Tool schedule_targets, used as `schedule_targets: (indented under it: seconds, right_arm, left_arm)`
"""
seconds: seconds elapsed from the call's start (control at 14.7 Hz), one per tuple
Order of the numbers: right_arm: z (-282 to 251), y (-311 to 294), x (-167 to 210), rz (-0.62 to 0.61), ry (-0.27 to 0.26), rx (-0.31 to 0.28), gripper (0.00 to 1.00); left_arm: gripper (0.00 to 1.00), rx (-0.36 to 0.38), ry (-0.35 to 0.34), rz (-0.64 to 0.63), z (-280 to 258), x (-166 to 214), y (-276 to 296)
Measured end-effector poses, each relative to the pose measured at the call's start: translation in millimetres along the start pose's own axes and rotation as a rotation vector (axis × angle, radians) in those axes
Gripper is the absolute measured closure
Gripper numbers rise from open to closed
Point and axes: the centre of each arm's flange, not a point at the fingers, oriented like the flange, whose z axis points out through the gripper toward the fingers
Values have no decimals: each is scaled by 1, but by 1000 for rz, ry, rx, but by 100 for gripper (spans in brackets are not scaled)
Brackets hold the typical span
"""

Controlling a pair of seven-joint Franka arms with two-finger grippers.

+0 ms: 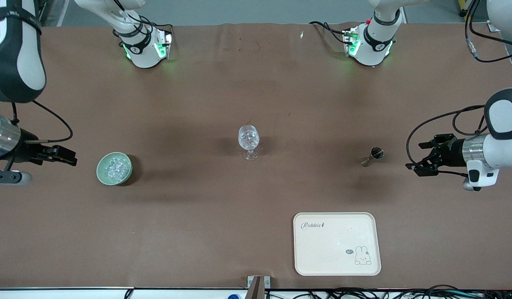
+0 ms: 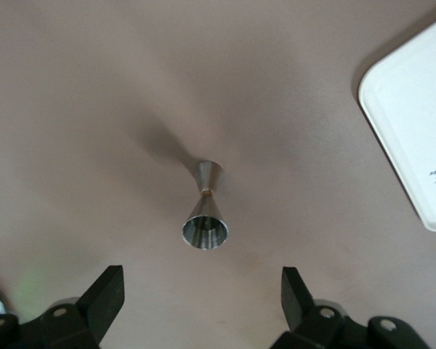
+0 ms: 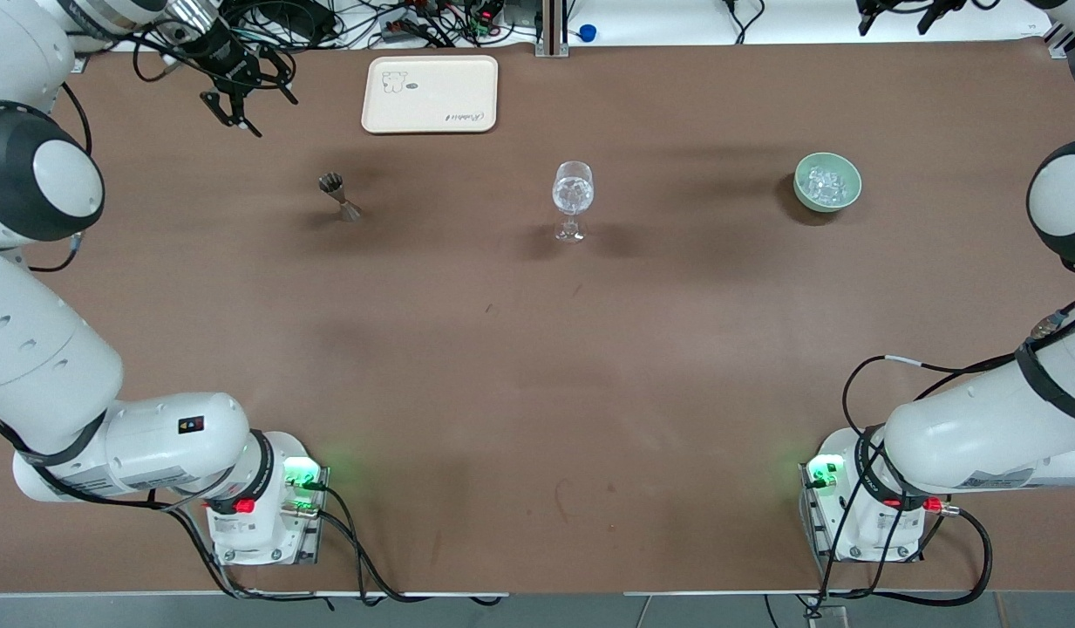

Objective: Pour wine and add ice with both arms
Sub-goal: 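Grasp the metal jigger with the left gripper while the right gripper grasps ice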

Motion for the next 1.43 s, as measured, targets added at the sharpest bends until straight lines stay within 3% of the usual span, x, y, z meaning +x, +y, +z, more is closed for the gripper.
schedule_targets:
  seconds: [0.34,0.81,1.02,1.15,1.22,1.29,1.43]
  right_arm:
    - [88,8,5,10,3,-1,0]
    - [196,24,-33,28,-12,2,0]
    - [224,23,-48,26,7,3,2]
    - [239,22,-57,25,3,3,19]
    - [245,22,-60,25,-6,3,19]
    - [250,22,-61,24,-14,3,25]
    - [258,21,-63,23,-25,3,42]
  left_arm:
    - [6,-60,-121,-97,41,44,-13]
    - [9,-138,-312,-249,105,82,-27]
    - [9,-157,-384,-302,133,93,-33]
    - [9,-165,-415,-332,145,102,-42]
    - [9,-169,-427,-345,150,105,-45]
    - [9,-173,-441,-355,155,106,-47]
    - [10,-180,-472,-372,165,105,-48]
